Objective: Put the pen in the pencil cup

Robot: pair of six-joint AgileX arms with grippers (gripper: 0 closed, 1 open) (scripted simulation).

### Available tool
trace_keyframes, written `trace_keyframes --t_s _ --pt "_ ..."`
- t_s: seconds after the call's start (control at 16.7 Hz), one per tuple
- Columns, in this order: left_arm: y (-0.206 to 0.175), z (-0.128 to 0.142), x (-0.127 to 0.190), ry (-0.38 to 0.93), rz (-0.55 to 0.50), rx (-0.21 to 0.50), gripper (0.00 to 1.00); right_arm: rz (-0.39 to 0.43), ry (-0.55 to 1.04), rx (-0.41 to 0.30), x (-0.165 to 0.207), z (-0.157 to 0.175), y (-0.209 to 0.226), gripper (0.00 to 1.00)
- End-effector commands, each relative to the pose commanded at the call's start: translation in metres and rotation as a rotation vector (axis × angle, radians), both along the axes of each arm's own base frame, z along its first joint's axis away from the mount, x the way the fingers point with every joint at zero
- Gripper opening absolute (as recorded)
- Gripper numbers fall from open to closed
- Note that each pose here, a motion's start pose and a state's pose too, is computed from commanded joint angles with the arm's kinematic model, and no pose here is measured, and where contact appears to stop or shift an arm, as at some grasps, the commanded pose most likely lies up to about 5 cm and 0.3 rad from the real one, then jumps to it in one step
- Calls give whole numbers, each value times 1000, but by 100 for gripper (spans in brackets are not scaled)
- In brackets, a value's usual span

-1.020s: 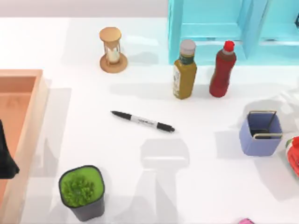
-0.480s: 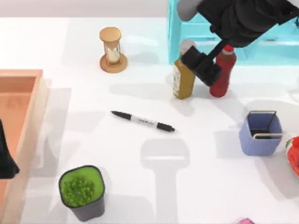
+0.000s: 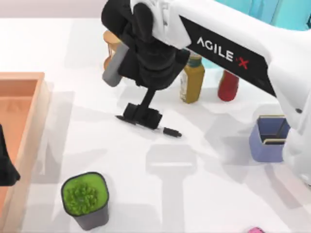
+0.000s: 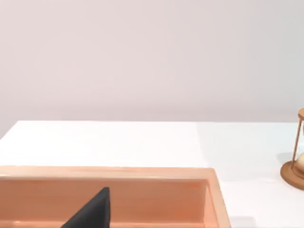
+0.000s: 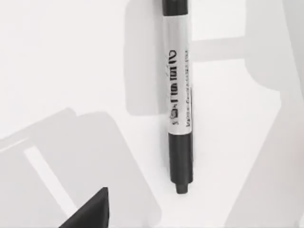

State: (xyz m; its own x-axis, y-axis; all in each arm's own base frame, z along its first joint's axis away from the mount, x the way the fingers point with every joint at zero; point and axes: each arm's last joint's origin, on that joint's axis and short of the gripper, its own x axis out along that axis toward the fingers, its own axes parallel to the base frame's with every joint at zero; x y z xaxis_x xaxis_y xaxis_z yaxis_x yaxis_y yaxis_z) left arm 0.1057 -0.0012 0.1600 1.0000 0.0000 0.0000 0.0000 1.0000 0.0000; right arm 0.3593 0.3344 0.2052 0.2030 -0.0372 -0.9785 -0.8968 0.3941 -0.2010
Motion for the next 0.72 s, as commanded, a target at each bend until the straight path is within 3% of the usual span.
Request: trace_keyframes --t_s 0.24,0.72 --pt "0 0 0 0 0 0 100 46 31 -44 -1 -22 19 100" --pt "0 0 0 0 0 0 100 47 36 -49 3 -36 19 100"
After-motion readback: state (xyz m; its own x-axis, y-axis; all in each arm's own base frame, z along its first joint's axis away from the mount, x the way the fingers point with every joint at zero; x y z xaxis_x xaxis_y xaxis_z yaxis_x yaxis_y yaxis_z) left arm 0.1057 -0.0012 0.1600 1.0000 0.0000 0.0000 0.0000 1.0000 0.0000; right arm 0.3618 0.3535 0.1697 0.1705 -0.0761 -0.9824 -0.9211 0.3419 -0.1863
